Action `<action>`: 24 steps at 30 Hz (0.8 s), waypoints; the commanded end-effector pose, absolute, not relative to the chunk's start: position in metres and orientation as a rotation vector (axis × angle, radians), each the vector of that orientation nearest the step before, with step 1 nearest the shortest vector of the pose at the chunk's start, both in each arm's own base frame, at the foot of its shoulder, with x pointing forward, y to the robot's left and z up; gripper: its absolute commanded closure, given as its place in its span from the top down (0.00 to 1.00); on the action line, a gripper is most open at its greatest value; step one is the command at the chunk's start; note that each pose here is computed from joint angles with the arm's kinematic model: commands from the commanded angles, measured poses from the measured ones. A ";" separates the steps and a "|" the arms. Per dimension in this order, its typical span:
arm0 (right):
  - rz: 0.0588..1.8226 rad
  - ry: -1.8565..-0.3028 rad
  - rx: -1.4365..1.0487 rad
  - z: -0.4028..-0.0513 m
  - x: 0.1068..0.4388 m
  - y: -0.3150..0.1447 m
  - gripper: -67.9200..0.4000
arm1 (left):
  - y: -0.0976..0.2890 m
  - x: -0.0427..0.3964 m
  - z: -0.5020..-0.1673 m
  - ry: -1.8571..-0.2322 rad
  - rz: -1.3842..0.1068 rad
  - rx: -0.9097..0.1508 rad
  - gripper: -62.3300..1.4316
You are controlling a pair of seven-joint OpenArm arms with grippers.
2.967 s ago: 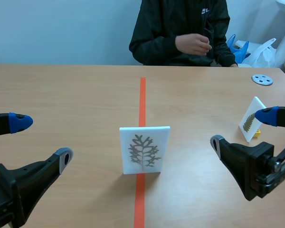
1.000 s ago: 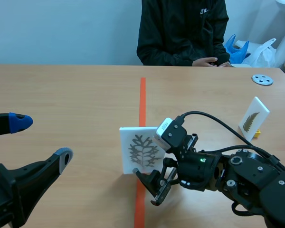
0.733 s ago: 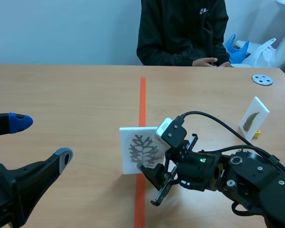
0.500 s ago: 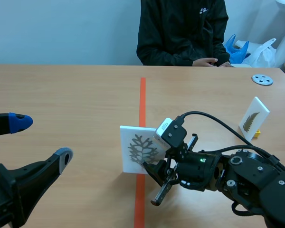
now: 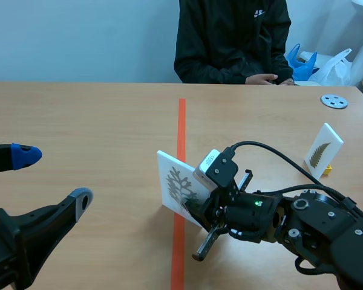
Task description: Sort the leaf by its shape. The table is split by an orange tape line. A compound leaf with several leaflets goes to the left side, a simple leaf with one blade goes to the right side. Return to the home posture when a red brick is placed on the table.
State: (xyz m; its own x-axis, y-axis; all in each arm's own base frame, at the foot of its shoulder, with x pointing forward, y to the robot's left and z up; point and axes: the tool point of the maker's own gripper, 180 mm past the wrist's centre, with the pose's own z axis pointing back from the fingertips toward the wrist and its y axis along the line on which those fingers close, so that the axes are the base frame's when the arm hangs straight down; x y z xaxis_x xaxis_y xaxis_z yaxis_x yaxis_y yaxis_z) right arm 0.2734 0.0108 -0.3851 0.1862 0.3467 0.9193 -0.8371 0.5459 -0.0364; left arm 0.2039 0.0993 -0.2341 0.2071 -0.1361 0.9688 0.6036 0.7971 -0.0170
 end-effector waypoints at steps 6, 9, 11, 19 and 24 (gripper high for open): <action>0.838 -1.232 0.563 -0.353 0.295 0.004 0.03 | 0.097 0.205 -0.227 -1.293 -0.532 -0.458 1.00; 0.790 -1.261 0.552 -0.346 0.305 -0.006 0.03 | 0.097 0.205 -0.227 -1.293 -0.532 -0.458 1.00; 0.756 -1.274 0.536 -0.343 0.312 -0.015 0.03 | 0.097 0.205 -0.227 -1.293 -0.532 -0.458 1.00; 0.593 -1.320 0.455 -0.328 0.341 -0.060 0.03 | 0.097 0.205 -0.227 -1.293 -0.532 -0.458 1.00; 0.445 -1.319 0.409 -0.322 0.358 -0.096 0.03 | 0.097 0.205 -0.227 -1.293 -0.532 -0.458 1.00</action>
